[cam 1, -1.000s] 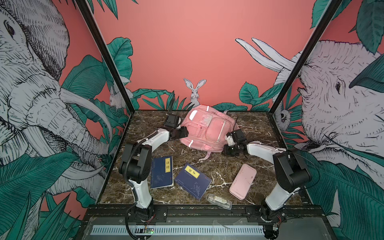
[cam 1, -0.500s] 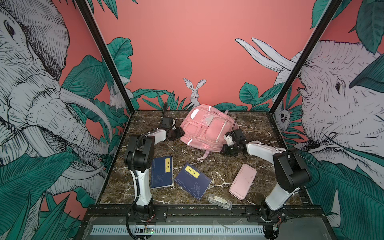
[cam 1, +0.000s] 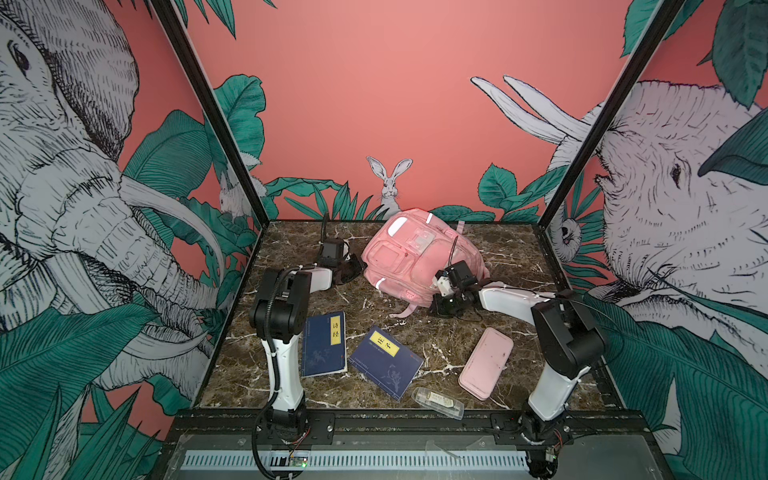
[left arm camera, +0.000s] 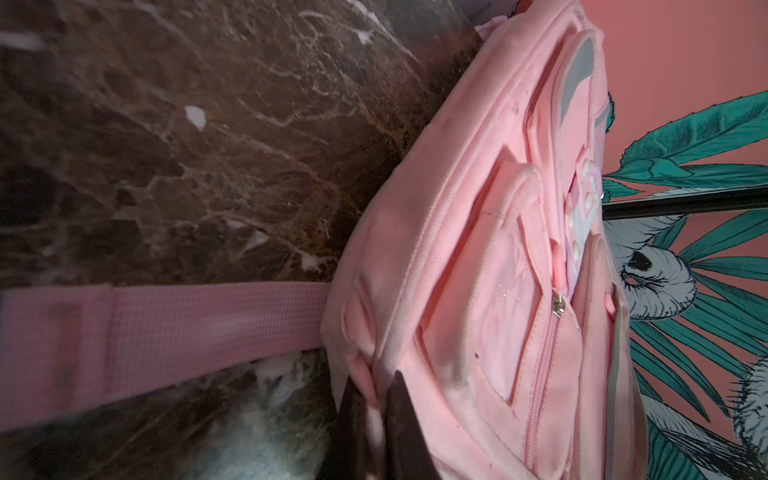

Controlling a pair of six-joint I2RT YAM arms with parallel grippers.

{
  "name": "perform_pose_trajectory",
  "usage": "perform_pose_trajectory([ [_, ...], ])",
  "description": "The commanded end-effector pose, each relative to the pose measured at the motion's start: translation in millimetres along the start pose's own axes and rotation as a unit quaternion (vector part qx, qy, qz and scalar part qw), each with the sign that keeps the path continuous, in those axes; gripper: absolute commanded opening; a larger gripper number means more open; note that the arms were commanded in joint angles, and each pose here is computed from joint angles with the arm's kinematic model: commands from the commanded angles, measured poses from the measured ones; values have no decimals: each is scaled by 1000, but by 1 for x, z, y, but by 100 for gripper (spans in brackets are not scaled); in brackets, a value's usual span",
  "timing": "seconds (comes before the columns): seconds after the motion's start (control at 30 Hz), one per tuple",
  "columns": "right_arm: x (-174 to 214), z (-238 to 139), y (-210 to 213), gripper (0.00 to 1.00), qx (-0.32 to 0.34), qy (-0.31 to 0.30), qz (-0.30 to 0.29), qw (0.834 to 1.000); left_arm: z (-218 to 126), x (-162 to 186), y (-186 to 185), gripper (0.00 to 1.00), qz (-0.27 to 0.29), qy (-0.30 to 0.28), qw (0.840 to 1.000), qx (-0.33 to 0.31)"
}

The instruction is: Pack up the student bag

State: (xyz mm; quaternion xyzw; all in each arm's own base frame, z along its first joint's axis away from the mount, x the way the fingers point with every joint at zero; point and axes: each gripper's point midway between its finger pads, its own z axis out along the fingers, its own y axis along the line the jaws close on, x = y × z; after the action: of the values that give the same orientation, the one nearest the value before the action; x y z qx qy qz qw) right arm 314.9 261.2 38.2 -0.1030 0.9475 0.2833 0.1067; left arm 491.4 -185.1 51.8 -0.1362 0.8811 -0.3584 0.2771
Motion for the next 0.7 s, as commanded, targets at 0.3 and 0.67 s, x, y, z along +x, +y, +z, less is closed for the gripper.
perform_pose_trajectory([
  [0.3,-37,43,77,0,-71,-17,-26,997,-12,18,-4,0,-49,5,999,14],
  [0.67,-68,45,99,0,-94,-33,-30,995,-18,26,-2,0,-55,6,998,15],
])
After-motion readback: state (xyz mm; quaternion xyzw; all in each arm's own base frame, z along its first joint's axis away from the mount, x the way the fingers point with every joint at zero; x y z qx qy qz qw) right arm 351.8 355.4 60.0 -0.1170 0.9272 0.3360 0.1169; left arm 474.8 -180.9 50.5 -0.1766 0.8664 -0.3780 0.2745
